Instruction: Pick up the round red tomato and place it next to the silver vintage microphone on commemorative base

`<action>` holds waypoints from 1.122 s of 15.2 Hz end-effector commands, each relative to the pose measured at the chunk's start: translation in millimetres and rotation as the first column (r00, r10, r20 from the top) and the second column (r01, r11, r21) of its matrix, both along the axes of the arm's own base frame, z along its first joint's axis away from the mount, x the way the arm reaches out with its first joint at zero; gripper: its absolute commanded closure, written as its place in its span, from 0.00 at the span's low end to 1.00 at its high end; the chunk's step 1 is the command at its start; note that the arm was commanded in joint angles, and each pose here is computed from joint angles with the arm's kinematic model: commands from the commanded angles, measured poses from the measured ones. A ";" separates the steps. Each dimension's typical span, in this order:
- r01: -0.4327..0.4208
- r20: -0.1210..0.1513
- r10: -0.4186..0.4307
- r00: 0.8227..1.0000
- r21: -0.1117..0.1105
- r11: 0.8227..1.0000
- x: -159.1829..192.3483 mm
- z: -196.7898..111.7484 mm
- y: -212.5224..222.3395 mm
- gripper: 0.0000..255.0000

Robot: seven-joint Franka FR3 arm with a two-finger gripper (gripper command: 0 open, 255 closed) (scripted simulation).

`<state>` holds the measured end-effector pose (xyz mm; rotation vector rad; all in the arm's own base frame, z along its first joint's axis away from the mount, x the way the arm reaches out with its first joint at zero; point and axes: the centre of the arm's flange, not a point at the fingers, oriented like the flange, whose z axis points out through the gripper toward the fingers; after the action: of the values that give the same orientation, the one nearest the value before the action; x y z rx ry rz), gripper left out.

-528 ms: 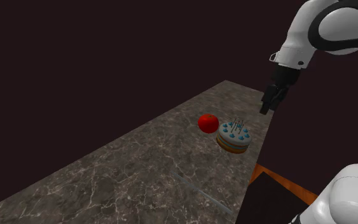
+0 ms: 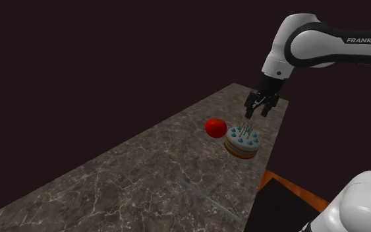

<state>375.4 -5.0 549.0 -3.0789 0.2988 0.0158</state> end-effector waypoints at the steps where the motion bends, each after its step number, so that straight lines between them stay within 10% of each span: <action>1: 0.074 0.015 -0.073 0.997 -0.013 0.997 21.2 -12.4 2.4 0.00; 9: 0.347 0.069 -0.343 0.937 -0.059 0.936 104.9 -62.0 -8.2 0.00; 17: 0.595 0.134 -0.582 0.802 -0.088 0.799 184.1 -106.7 -44.5 0.00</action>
<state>548.9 -43.1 447.8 -2.9534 1.2239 -0.1751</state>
